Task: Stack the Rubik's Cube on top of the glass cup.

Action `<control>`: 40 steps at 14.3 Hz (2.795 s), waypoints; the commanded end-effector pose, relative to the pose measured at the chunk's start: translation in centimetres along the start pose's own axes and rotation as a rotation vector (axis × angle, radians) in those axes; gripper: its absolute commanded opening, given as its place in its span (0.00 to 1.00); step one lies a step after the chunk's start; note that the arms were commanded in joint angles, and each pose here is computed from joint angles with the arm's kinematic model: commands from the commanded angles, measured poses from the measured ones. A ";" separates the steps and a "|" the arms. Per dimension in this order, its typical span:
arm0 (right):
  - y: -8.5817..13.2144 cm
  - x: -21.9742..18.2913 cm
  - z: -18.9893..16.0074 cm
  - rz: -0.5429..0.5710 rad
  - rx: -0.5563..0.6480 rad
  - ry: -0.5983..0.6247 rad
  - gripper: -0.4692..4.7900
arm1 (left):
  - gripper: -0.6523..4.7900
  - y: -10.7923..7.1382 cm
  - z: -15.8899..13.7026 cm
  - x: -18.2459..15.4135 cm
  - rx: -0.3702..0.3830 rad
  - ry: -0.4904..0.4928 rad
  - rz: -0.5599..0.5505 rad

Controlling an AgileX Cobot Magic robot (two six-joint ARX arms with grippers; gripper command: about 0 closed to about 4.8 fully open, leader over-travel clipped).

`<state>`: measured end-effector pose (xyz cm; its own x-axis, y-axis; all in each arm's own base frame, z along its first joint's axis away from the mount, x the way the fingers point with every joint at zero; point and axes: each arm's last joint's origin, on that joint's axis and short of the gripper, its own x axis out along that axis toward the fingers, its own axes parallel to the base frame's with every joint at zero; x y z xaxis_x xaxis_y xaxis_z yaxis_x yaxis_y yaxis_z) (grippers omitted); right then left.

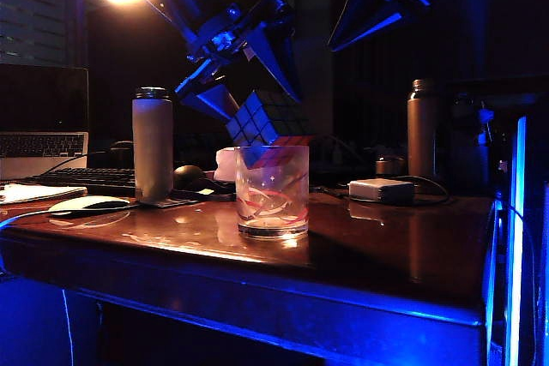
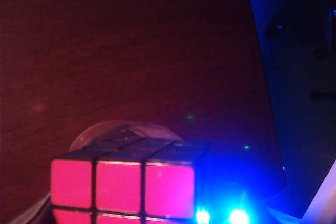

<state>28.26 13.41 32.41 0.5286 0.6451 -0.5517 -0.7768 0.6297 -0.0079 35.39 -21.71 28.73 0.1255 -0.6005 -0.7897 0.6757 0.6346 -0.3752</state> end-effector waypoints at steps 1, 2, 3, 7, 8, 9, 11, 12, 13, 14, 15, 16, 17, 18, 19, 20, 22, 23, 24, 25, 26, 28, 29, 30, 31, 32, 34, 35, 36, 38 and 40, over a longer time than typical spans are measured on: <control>0.1 -0.2 0.4 -0.003 -0.013 -0.024 0.09 | 1.00 -0.4 0.3 -0.8 0.022 -0.041 0.001; 0.1 -0.2 0.4 -0.003 -0.013 -0.025 0.09 | 1.00 -0.5 0.4 -1.1 0.029 -0.054 0.026; 0.1 -0.2 0.4 -0.003 -0.013 -0.025 0.09 | 1.00 -0.6 0.5 -1.4 0.034 -0.065 0.047; 0.0 -0.2 0.4 -0.004 -0.013 -0.024 0.09 | 1.00 -1.3 1.7 -3.3 0.061 -0.134 0.094; 0.0 -0.2 0.4 -0.013 -0.012 -0.022 0.09 | 0.85 -1.8 2.3 -4.2 0.054 -0.172 0.094; -0.1 -0.2 0.5 -0.024 -0.019 -0.035 0.09 | 0.57 -2.3 2.8 -5.3 0.046 -0.210 0.105; -0.2 -0.3 0.8 -0.047 -0.027 -0.060 0.09 | 0.12 -3.4 3.1 -8.0 0.075 -0.290 0.178; -0.2 -0.4 0.9 -0.057 -0.012 -0.068 0.09 | 0.11 -4.0 2.9 -9.3 0.099 -0.323 0.221; -0.2 -0.6 1.1 -0.063 -0.012 -0.082 0.09 | 0.11 -4.7 2.6 -10.8 0.104 -0.355 0.264; -0.1 -1.1 1.4 -0.085 -0.020 -0.101 0.09 | 0.11 -5.5 2.2 -12.6 0.109 -0.390 0.303; 0.1 -1.9 1.8 -0.112 -0.033 -0.132 0.09 | 0.11 -6.5 1.5 -14.5 0.115 -0.430 0.332; 0.3 -2.8 2.3 -0.133 -0.048 -0.172 0.09 | 0.11 -7.6 0.7 -16.7 0.119 -0.481 0.352; 0.7 -4.1 2.8 -0.150 -0.062 -0.218 0.09 | 0.11 -8.9 -0.4 -19.3 0.131 -0.546 0.371; 1.1 -5.3 3.1 -0.178 -0.072 -0.246 0.09 | 0.11 -10.1 -1.6 -21.6 0.128 -0.607 0.399; 1.6 -6.8 3.4 -0.210 -0.082 -0.280 0.09 | 0.11 -11.3 -3.1 -23.9 0.132 -0.663 0.431; 2.0 -8.0 3.7 -0.217 -0.089 -0.312 0.09 | 0.11 -12.4 -5.0 -26.1 0.127 -0.702 0.472; 2.8 -9.9 3.9 -0.225 -0.084 -0.359 0.09 | 0.11 -14.2 -9.2 -29.4 0.109 -0.718 0.554; 3.0 -10.5 3.9 -0.229 -0.089 -0.376 0.09 | 0.11 -15.0 -11.5 -30.8 0.104 -0.709 0.573; 3.1 -10.9 4.0 -0.228 -0.078 -0.387 0.09 | 0.11 -16.1 -14.7 -32.6 0.090 -0.726 0.597; 3.1 -10.8 4.0 -0.219 -0.054 -0.389 0.09 | 0.11 -16.7 -16.8 -33.7 0.071 -0.758 0.611; 3.1 -10.7 4.0 -0.218 -0.045 -0.389 0.09 | 0.11 -17.4 -18.9 -34.8 0.055 -0.799 0.612; 3.1 -10.8 4.1 -0.220 -0.050 -0.402 0.09 | 0.11 -18.4 -23.2 -36.4 0.021 -0.854 0.649; 3.1 -10.8 4.2 -0.219 -0.055 -0.414 0.09 | 0.11 -18.4 -25.1 -36.4 0.006 -0.840 0.677; 3.1 -10.8 4.2 -0.220 -0.057 -0.419 0.09 | 0.11 -18.3 -27.0 -36.0 -0.008 -0.816 0.699; 3.1 -10.8 4.1 -0.206 -0.057 -0.413 0.09 | 0.11 -17.6 -29.2 -34.4 -0.049 -0.809 0.696; 3.2 -10.7 4.0 -0.172 -0.059 -0.406 0.09 | 0.11 -16.8 -30.0 -32.8 -0.055 -0.810 0.693; 3.4 -10.8 3.7 -0.163 -0.050 -0.379 0.09 | 0.12 -14.5 -30.3 -28.1 -0.038 -0.842 0.652; 3.6 -11.2 3.6 -0.161 -0.046 -0.371 0.09 | 0.12 -13.1 -30.2 -25.1 -0.014 -0.873 0.603; 3.8 -11.6 3.5 -0.161 -0.047 -0.374 0.09 | 0.12 -11.7 -30.1 -22.3 0.001 -0.890 0.575; 4.4 -12.7 2.8 -0.176 -0.055 -0.395 0.09 | 0.12 -9.1 -29.6 -17.2 0.007 -0.887 0.564; 5.1 -13.3 1.4 -0.180 -0.059 -0.406 0.09 | 0.11 -7.2 -29.2 -13.5 0.016 -0.908 0.551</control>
<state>18.08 8.76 41.13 0.7376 0.6511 -0.1789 -0.6736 0.7281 -0.1270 7.21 -3.66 27.81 0.8947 -0.3528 -0.2739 0.3543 0.9340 -0.0458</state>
